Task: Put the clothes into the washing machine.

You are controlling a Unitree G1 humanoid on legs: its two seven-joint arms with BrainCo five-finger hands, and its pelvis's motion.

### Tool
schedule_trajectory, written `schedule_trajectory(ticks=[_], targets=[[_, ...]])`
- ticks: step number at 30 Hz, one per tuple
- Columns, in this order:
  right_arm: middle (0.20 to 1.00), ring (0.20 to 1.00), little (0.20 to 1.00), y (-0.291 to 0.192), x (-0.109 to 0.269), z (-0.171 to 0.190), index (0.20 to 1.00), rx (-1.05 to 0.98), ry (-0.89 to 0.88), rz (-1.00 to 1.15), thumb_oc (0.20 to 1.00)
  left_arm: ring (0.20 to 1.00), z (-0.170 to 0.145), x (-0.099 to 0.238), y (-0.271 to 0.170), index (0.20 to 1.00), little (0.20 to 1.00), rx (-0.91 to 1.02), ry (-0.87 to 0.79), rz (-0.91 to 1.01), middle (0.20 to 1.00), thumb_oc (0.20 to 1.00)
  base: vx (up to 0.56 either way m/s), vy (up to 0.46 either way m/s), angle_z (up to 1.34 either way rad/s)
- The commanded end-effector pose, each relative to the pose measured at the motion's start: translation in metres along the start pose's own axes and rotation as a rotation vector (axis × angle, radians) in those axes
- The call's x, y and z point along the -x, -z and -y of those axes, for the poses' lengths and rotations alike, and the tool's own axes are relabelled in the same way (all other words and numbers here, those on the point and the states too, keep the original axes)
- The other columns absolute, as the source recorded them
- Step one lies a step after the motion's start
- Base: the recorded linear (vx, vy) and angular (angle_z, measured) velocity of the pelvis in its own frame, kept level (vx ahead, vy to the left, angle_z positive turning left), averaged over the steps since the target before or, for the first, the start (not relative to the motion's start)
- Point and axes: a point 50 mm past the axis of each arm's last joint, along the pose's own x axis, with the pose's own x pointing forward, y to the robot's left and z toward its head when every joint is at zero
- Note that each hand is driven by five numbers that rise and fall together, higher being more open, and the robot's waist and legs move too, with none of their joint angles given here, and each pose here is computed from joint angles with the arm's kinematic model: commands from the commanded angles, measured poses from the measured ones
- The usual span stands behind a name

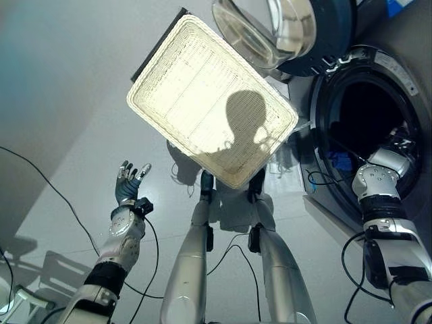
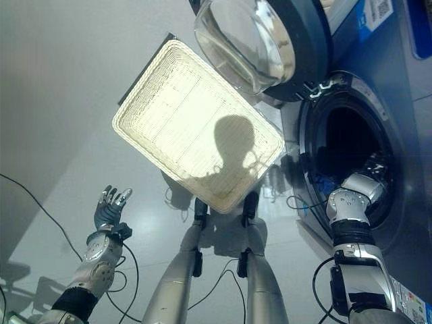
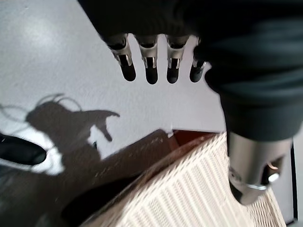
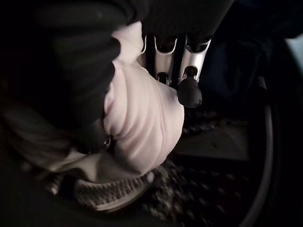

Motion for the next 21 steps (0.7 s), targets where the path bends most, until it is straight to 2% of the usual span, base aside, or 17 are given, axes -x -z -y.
schedule_trajectory(ticks=[1, 3, 5, 6, 7, 10, 18, 21], targets=[[1.000, 1.000, 1.000, -0.097, -0.032, -0.030, 1.000, -0.086, -0.078, 0.388, 1.000, 1.000, -0.004, -0.002, -0.007, 1.000, 1.000, 0.019, 0.033, 0.002, 1.000, 1.000, 0.05, -0.055, 0.01], [1.000, 1.000, 1.000, -0.070, -0.049, -0.004, 1.000, -0.003, -0.130, 0.149, 1.000, 1.000, 0.002, -0.001, -0.003, 1.000, 1.000, 0.027, 0.070, -0.024, 1.000, 1.000, 0.04, -0.060, 0.06], [1.000, 1.000, 1.000, -0.049, -0.052, 0.011, 1.000, 0.043, -0.136, 0.005, 1.000, 1.000, 0.007, 0.000, 0.001, 1.000, 1.000, 0.023, 0.099, -0.039, 1.000, 1.000, 0.01, -0.040, 0.11], [1.000, 1.000, 1.000, -0.035, -0.050, 0.022, 1.000, 0.067, -0.138, -0.086, 1.000, 1.000, 0.009, 0.002, 0.005, 1.000, 1.000, 0.017, 0.113, -0.052, 1.000, 1.000, 0.05, -0.064, 0.05], [1.000, 1.000, 1.000, 0.002, -0.040, 0.050, 1.000, 0.073, -0.156, -0.340, 1.000, 1.000, 0.014, 0.005, 0.014, 1.000, 1.000, 0.003, 0.149, -0.080, 1.000, 1.000, 0.05, -0.058, 0.04], [1.000, 1.000, 1.000, 0.034, -0.019, 0.070, 1.000, 0.117, -0.220, -0.533, 1.000, 1.000, 0.019, 0.010, 0.026, 1.000, 1.000, -0.022, 0.181, -0.104, 1.000, 1.000, 0.01, -0.016, 0.01], [1.000, 1.000, 1.000, 0.074, 0.029, 0.085, 1.000, 0.281, -0.479, -0.732, 1.000, 1.000, 0.028, 0.013, 0.036, 1.000, 1.000, 0.004, 0.173, -0.102, 1.000, 1.000, 0.00, 0.005, -0.01], [1.000, 1.000, 1.000, 0.081, 0.047, 0.099, 1.000, 0.426, -0.588, -0.758, 1.000, 1.000, 0.026, 0.015, 0.044, 1.000, 1.000, -0.002, 0.159, -0.115, 1.000, 1.000, -0.02, 0.041, 0.01]])
